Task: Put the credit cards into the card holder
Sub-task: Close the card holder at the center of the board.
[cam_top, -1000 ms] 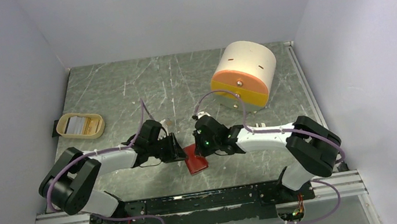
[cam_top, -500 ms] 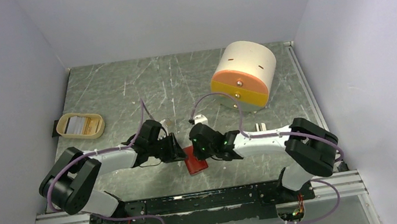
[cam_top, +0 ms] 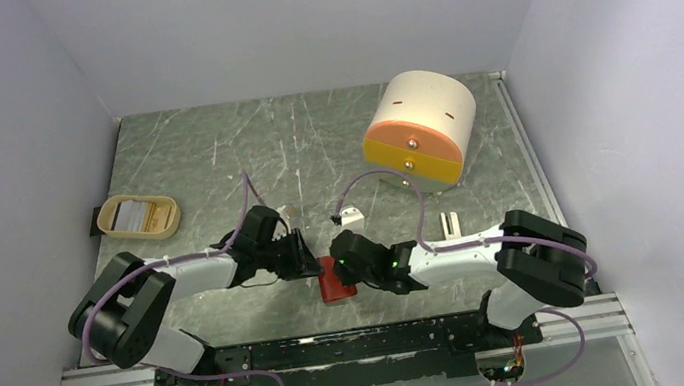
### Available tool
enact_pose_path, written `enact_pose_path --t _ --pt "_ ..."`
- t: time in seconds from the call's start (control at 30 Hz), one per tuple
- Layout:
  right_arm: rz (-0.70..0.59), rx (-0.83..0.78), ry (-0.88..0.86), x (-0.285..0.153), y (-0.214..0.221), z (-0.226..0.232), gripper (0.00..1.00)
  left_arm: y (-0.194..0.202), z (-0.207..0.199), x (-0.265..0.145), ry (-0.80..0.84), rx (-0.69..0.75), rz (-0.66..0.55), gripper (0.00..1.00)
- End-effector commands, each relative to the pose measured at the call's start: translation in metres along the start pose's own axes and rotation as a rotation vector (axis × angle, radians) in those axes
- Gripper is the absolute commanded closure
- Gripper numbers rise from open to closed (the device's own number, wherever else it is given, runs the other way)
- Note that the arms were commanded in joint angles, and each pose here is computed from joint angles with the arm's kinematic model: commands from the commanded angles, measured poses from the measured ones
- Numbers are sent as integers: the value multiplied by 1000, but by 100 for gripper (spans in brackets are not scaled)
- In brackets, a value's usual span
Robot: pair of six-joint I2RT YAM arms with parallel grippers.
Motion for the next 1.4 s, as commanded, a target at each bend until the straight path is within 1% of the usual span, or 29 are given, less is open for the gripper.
enact_pose_path --t 0.0,0.13,0.3,0.57,0.67,0.83,0.9,1.07,1.37 --pt "147 -55 108 -3 36 -23 98 -8 -7 -3 -2 20 -16 67" --pt "111 -54 60 -7 17 -8 90 -13 -20 -12 32 32 -46 67" --pt "75 -56 9 -16 -7 8 81 -13 -26 -13 57 35 -43 67" --pt "39 -49 -12 -30 -32 11 67 -13 -29 -8 62 42 -27 68" --pt "31 -47 -9 -37 -36 7 68 -12 -30 -7 70 45 -21 68" --pt "45 -52 1 -38 -32 -1 79 -13 -34 -5 76 56 -16 68" --pt "55 -51 -6 -37 -30 -2 82 -12 -35 -3 78 57 -12 68" --pt "89 -41 -37 -31 -24 -1 83 -10 -34 2 77 55 3 68" --pt "131 -45 -27 -22 -12 -4 85 -7 -30 7 68 52 16 69"
Point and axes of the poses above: each gripper's point midway between its finger pads, its own x axis out along the fingers, its own z axis along the line the jaws close on, y = z × x, the point moved 8 cm from there along -x, back along the fingers, and after that the axes turned 2 degrees about -x, right-handed, at the moved point
